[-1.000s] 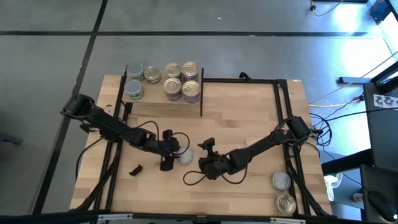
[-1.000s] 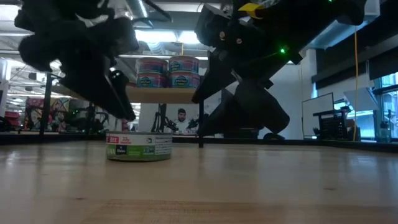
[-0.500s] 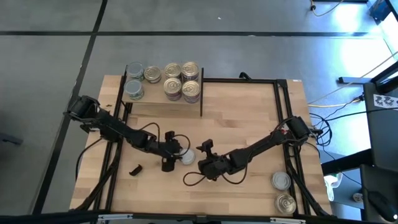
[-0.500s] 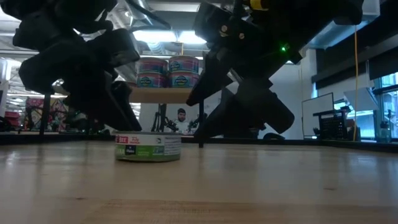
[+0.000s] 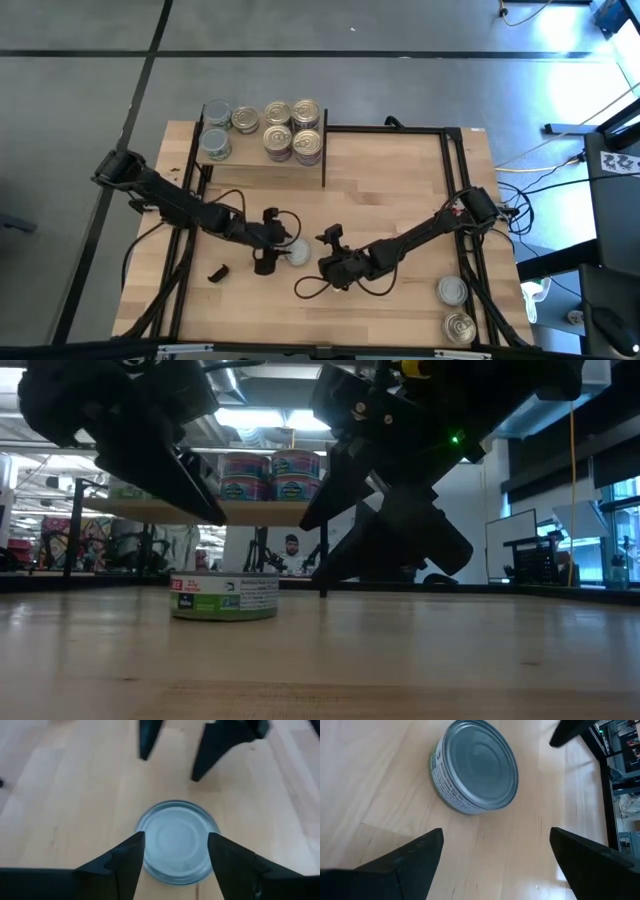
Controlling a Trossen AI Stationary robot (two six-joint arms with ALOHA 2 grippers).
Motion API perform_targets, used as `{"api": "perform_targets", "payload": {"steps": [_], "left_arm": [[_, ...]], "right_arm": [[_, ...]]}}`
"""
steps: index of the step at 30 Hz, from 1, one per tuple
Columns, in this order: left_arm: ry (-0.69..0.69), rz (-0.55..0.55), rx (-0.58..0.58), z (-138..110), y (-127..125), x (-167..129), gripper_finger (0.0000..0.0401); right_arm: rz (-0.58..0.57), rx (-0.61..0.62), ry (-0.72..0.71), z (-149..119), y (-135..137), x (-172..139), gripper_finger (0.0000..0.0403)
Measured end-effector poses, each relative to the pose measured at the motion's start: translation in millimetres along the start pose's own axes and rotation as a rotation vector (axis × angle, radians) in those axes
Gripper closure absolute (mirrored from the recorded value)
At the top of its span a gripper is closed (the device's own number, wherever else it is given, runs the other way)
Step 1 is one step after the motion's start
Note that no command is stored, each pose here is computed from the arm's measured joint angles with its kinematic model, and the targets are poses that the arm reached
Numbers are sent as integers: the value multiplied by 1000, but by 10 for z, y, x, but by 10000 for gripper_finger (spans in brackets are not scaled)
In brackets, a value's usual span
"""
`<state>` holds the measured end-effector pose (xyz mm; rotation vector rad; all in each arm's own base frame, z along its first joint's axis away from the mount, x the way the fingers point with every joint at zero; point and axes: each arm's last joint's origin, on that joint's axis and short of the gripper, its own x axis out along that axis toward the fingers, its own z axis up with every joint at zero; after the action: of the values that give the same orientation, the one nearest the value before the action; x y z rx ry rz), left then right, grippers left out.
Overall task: Stack canned seafood by type on shelf
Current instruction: Put the green tuna can on the shelf
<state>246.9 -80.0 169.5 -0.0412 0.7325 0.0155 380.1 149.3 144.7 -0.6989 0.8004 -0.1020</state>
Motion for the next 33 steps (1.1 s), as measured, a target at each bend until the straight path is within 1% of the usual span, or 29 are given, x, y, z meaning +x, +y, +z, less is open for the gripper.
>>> {"api": "perform_targets", "payload": {"steps": [3,8,10,14,17,19,24,29,33], "left_arm": [[1,-25,16,-14,-46,19,215],[3,-32,21,-136,-69,146,304],[37,-19,27,-194,-51,180,335],[57,-1,56,-227,-45,215,376],[74,15,80,-258,-27,269,393],[76,27,72,-259,-5,296,399],[65,34,69,-260,-9,330,399],[58,29,80,-265,-10,332,399],[-16,6,62,-379,22,331,400]], "right_arm": [[-1,3,3,-5,-15,11,36],[15,12,2,-12,-34,29,36],[28,13,-1,-11,-31,29,36],[65,16,-16,-2,-21,30,36],[110,23,-45,19,-13,29,36],[123,24,-51,24,-10,28,36],[122,26,-55,28,-11,28,36],[130,45,-91,58,-2,44,36],[127,51,-101,65,11,63,36]]}}
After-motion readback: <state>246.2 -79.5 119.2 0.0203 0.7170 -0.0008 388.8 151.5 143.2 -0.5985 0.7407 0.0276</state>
